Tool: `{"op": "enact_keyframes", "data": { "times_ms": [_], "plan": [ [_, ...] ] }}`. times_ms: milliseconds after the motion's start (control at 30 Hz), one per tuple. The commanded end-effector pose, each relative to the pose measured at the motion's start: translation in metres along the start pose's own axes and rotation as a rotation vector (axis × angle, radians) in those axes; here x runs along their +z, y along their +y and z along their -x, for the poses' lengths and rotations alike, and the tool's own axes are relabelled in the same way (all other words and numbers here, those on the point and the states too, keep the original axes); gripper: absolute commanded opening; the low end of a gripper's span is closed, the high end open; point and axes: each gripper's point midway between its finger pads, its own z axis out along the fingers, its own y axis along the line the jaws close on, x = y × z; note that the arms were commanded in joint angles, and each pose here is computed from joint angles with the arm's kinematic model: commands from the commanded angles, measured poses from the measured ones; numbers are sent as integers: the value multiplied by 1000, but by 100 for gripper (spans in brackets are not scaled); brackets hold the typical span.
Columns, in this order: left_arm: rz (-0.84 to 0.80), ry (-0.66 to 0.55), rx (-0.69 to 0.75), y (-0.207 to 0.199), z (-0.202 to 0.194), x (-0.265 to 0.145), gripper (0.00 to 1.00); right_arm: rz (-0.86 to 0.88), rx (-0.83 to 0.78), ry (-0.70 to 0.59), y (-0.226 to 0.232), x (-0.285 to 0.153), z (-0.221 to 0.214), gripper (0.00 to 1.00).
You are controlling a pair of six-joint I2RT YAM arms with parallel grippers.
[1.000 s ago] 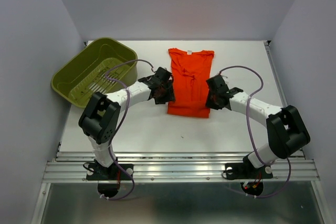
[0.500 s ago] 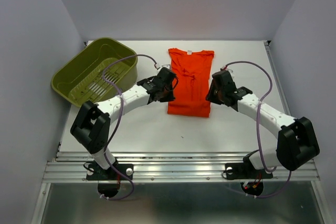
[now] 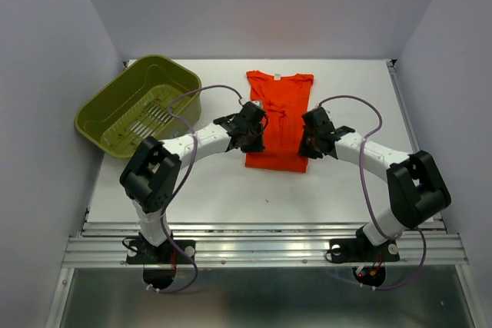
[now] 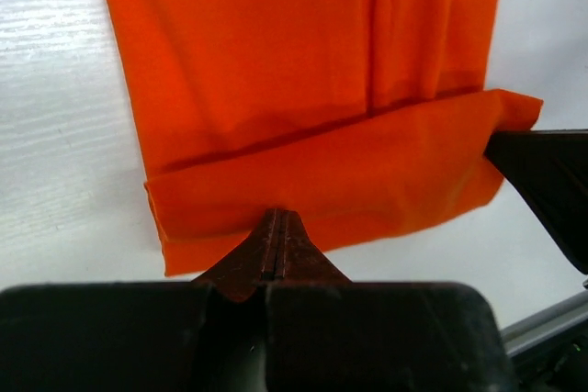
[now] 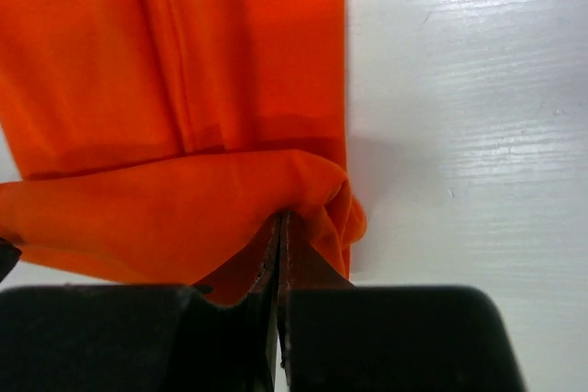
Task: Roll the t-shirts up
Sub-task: Roll the T-shirt to the center of the board.
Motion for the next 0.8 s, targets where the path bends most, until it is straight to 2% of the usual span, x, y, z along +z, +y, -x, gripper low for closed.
{"op": "enact_keyframes", "data": {
  "times_ms": [0, 267, 433, 567, 767],
  "plan": [
    [-21, -57, 32, -9, 27, 7, 0, -11, -35, -58, 8, 15, 24, 1],
    [63, -56, 28, 15, 31, 29, 0, -68, -55, -42, 1, 37, 21, 1],
    [96, -76, 26, 23, 32, 14, 0, -10, -48, -74, 14, 11, 35, 1],
    [64, -120, 14, 15, 41, -7, 0, 121, -16, -88, 38, -19, 44, 1],
    [17, -106, 1, 10, 33, -14, 0, 197, 5, -29, 56, -17, 24, 1]
  ]
}}
